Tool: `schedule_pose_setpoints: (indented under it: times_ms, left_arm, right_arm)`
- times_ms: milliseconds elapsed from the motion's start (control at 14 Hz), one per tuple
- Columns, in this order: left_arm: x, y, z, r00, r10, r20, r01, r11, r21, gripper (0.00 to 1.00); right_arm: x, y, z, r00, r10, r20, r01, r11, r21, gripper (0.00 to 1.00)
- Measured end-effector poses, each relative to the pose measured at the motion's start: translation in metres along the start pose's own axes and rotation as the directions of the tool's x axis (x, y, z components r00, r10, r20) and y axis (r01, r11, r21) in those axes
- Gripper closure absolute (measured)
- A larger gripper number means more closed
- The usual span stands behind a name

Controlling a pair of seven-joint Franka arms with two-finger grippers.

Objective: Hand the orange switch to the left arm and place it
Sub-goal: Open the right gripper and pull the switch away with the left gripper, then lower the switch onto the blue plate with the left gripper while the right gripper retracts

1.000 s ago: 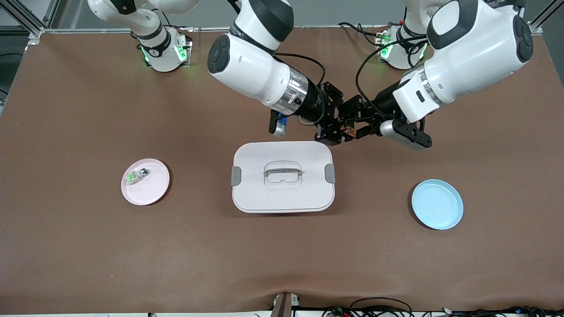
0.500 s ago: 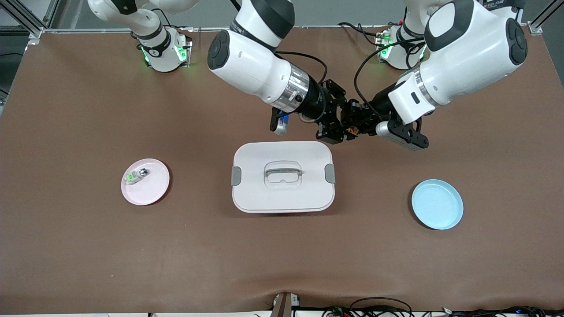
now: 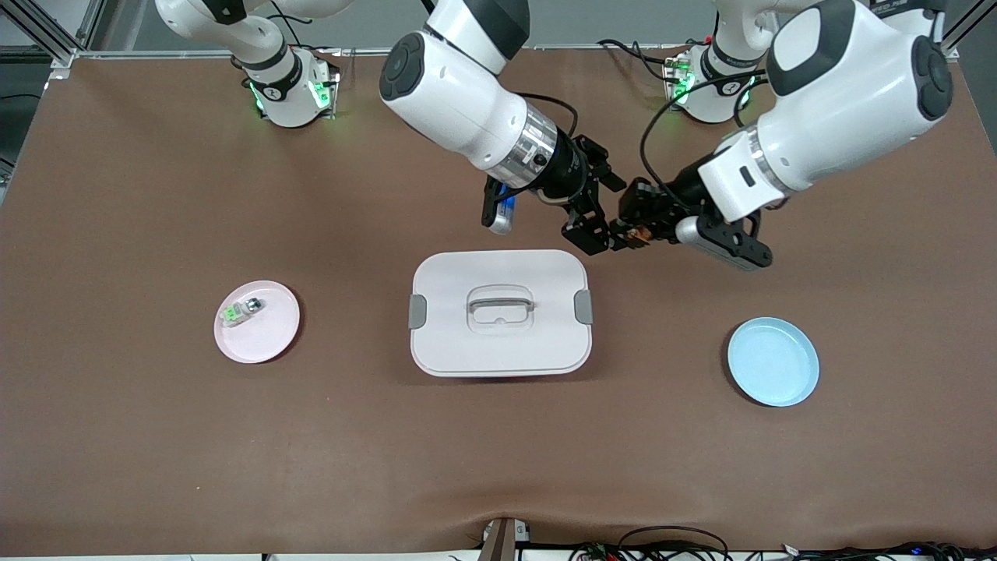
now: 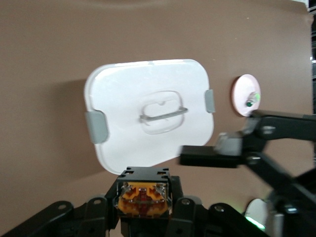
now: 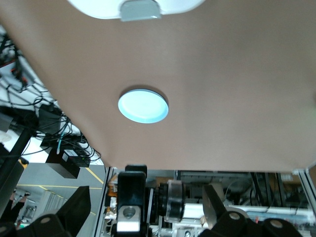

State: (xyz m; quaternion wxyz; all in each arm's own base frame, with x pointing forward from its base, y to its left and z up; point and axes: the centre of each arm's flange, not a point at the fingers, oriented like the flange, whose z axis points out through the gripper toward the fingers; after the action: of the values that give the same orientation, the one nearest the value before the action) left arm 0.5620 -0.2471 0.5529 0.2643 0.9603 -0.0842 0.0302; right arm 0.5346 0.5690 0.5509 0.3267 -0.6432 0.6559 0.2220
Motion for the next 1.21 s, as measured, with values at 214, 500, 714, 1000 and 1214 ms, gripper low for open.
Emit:
schedule_pose_setpoints:
  times_ms: [214,500,714,1000,1214]
  left_arm:
    - [0.004,-0.039,-0.016,0.993,0.115,0.029,-0.117,0.989,0.095,0.59]
    - [0.009,-0.11,-0.021,0.93,0.325,0.172,-0.358,0.905,0.228,0.59]
    - [0.015,-0.17,-0.008,0.828,0.45,0.334,-0.542,0.796,0.27,0.59]
    - [0.024,-0.225,0.018,0.66,0.567,0.493,-0.729,0.643,0.236,0.59]
    - [0.026,-0.27,0.042,0.547,0.658,0.517,-0.822,0.539,0.183,0.59]
  right_arm:
    - [0.008,-0.014,-0.009,0.986,-0.155,-0.065,0.158,0.986,0.051,0.0]
    - [0.044,-0.07,-0.052,0.876,-0.453,-0.168,0.471,0.878,0.088,0.0]
    - [0.091,-0.109,-0.079,0.699,-0.658,-0.28,0.677,0.735,-0.037,0.0]
    - [0.144,-0.127,-0.109,0.43,-0.866,-0.255,0.788,0.498,-0.361,0.0]
    - [0.175,-0.131,-0.14,0.266,-0.951,-0.159,0.768,0.309,-0.561,0.0]
